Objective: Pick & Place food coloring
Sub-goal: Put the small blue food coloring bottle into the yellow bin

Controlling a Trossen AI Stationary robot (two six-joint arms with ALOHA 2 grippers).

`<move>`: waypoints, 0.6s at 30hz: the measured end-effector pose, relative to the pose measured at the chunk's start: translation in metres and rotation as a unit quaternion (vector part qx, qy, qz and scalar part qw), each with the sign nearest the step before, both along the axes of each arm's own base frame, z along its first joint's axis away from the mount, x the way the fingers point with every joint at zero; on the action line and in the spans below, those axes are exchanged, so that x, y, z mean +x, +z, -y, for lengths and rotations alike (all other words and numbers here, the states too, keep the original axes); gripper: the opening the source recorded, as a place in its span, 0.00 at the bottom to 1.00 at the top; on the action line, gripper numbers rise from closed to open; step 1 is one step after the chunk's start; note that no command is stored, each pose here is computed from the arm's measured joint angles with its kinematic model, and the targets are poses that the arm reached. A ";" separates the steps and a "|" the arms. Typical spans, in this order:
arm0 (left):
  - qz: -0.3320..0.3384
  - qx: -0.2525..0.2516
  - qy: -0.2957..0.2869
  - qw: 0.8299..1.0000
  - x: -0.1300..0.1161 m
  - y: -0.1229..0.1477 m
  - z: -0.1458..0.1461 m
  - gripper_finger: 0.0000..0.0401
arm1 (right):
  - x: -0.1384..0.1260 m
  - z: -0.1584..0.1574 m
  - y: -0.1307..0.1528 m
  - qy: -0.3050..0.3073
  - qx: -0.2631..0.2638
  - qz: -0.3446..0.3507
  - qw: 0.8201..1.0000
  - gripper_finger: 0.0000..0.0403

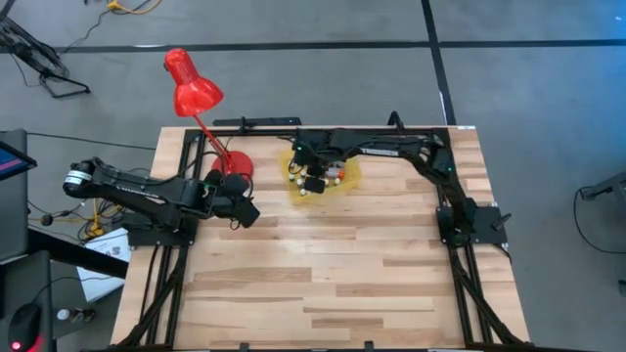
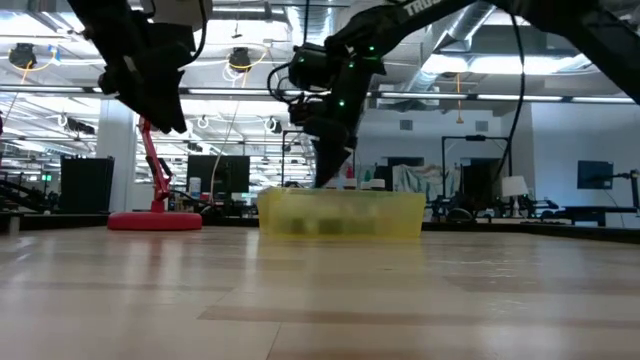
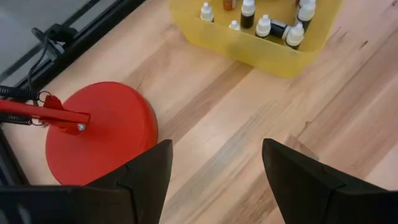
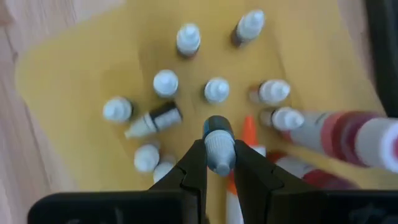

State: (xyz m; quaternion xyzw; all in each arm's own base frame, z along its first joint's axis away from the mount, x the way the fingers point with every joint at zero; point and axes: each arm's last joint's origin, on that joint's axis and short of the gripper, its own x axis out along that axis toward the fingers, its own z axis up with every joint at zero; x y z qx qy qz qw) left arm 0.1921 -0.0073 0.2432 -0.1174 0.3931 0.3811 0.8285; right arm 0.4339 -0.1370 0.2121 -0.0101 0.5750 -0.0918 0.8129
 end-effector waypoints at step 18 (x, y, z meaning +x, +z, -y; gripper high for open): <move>-0.007 -0.006 -0.007 1.000 0.000 -0.001 0.000 0.60 | 0.021 0.002 -0.027 0.005 0.018 -0.046 0.999 0.12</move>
